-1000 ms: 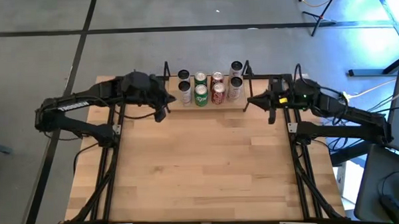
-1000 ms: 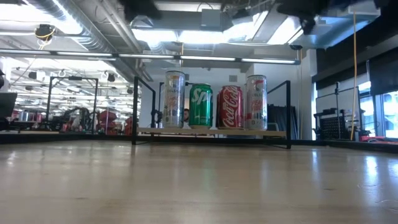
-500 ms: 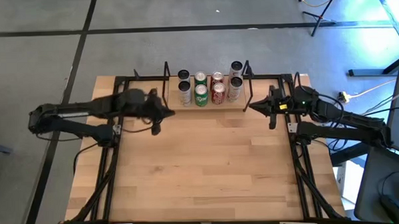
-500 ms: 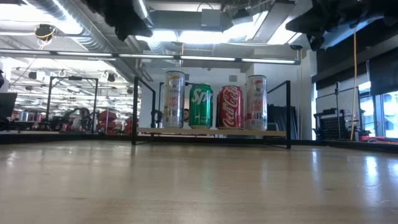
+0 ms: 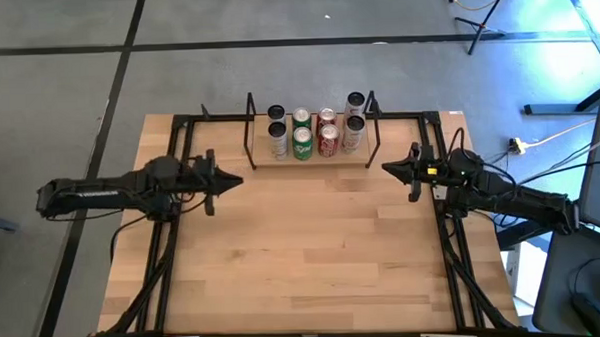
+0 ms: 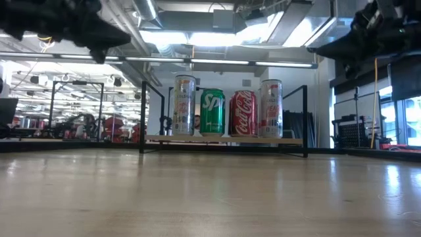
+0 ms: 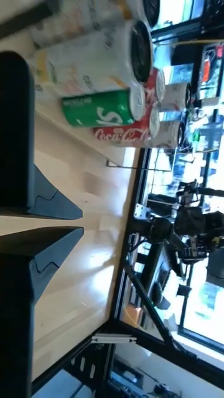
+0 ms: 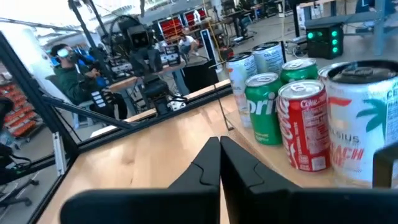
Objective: Place canned beverage on shelf
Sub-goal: Return to Home Position
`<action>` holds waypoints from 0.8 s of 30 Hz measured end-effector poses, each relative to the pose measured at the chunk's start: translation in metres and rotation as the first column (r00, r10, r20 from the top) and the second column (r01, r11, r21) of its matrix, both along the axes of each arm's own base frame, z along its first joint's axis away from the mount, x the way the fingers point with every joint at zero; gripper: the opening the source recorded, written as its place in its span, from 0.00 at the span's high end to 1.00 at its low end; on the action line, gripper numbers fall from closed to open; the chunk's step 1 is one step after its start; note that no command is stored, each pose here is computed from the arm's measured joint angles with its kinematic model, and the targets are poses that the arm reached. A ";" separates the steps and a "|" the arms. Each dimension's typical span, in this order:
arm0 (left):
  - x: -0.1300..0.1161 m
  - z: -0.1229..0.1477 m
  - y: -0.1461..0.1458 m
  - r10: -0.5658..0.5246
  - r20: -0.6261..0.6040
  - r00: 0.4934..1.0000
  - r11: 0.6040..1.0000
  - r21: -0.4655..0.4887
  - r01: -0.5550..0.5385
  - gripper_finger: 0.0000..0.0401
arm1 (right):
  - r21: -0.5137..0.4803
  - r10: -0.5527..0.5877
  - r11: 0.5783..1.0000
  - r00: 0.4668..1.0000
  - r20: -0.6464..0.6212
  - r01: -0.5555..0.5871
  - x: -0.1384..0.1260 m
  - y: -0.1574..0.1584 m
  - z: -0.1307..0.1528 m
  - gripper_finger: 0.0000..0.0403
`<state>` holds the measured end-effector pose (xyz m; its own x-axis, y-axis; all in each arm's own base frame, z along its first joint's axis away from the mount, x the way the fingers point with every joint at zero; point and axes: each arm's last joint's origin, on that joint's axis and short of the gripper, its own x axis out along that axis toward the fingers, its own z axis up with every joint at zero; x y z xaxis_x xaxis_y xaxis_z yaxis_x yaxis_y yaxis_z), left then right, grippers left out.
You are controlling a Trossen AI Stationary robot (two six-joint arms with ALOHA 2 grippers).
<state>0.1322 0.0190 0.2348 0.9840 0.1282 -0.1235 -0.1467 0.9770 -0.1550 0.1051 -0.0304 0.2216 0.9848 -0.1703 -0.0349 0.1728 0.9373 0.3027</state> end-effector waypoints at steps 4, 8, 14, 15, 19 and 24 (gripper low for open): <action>-0.014 -0.016 -0.001 0.027 0.047 0.999 1.000 0.006 -0.028 0.96 | -0.001 0.001 1.000 1.000 0.028 -0.001 -0.006 0.002 -0.011 1.00; -0.024 -0.038 -0.003 0.032 0.070 0.997 0.999 -0.017 -0.031 0.96 | -0.015 0.003 1.000 0.998 0.068 -0.002 -0.011 0.004 -0.017 1.00; -0.034 -0.067 -0.005 0.022 0.141 0.990 0.999 -0.044 -0.016 0.96 | -0.037 0.015 0.999 0.992 0.128 -0.011 -0.018 0.006 -0.028 1.00; -0.036 -0.068 -0.005 0.016 0.148 0.989 0.999 -0.051 -0.009 0.96 | -0.038 0.037 0.999 0.991 0.127 -0.032 -0.016 0.007 -0.030 1.00; -0.036 -0.064 -0.006 -0.029 0.173 0.984 1.000 0.003 0.028 0.96 | -0.033 0.094 0.995 0.989 0.114 -0.091 -0.012 0.007 -0.046 1.00; -0.036 -0.066 -0.006 -0.034 0.161 0.986 0.999 0.013 0.032 0.96 | -0.062 0.059 0.997 0.994 0.089 -0.054 -0.011 0.006 -0.050 1.00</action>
